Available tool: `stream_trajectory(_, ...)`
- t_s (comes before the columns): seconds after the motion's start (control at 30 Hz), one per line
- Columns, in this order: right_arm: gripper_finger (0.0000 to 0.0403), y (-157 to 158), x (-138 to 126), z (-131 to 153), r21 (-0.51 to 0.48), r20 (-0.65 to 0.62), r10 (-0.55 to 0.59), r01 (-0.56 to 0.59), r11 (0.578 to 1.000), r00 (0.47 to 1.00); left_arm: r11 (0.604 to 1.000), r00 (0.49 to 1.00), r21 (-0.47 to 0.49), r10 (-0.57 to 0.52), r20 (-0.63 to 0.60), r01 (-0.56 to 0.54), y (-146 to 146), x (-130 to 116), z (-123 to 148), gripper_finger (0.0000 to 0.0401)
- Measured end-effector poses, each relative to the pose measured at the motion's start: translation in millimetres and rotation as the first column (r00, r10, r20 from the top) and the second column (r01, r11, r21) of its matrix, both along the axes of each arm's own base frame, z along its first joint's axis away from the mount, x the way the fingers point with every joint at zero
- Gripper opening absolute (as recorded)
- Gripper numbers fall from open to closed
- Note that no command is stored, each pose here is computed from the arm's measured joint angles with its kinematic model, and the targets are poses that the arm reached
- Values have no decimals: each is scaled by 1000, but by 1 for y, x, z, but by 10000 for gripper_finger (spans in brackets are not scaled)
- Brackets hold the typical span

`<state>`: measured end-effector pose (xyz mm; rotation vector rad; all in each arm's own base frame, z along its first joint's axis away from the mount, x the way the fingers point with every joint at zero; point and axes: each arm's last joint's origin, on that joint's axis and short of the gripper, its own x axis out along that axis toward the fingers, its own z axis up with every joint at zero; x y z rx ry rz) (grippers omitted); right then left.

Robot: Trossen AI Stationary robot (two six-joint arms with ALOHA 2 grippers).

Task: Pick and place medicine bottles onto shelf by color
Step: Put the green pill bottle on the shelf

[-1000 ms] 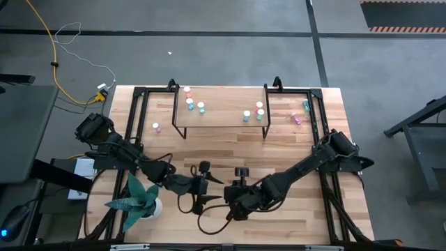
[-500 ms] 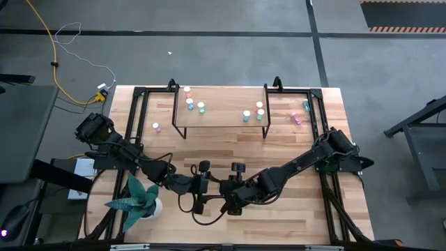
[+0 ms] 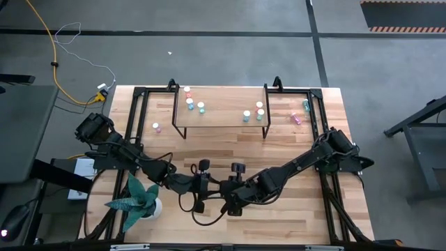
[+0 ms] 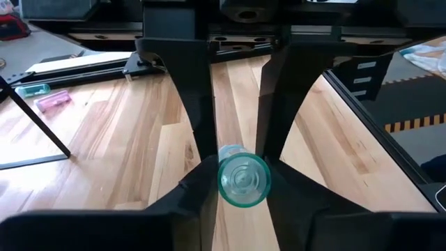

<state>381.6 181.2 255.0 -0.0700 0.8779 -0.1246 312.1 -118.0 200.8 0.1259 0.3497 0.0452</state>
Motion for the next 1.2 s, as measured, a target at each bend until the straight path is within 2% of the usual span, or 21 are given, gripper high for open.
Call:
stream_trajectory(0.47,93,-1,0,-1,-24,-20,38,-38,999,999,999,999,25,32,-25,-31,2,-3,0,94)
stream_trajectory(0.6,123,-2,-3,-2,-41,-50,35,-37,998,998,998,998,38,49,-42,-48,3,-6,2,93)
stream_trajectory(0.77,174,-3,-7,-5,-52,-99,26,-31,998,995,990,988,62,129,-86,-124,8,-12,2,93)
stream_trajectory(0.83,190,-6,-11,-7,-70,-143,15,-25,997,990,982,979,95,171,-113,-161,11,-17,2,93)
stream_trajectory(1.0,206,-9,-27,-14,-131,-277,-51,15,991,960,972,965,84,230,-128,-220,16,-27,11,93)
stream_trajectory(1.1,206,-3,-40,-25,-185,-312,-84,26,982,946,965,956,90,258,-137,-248,17,-36,17,93)
stream_trajectory(1.2,206,3,-57,-41,-210,-318,-101,34,977,943,954,953,90,294,-78,-287,14,-43,23,96)
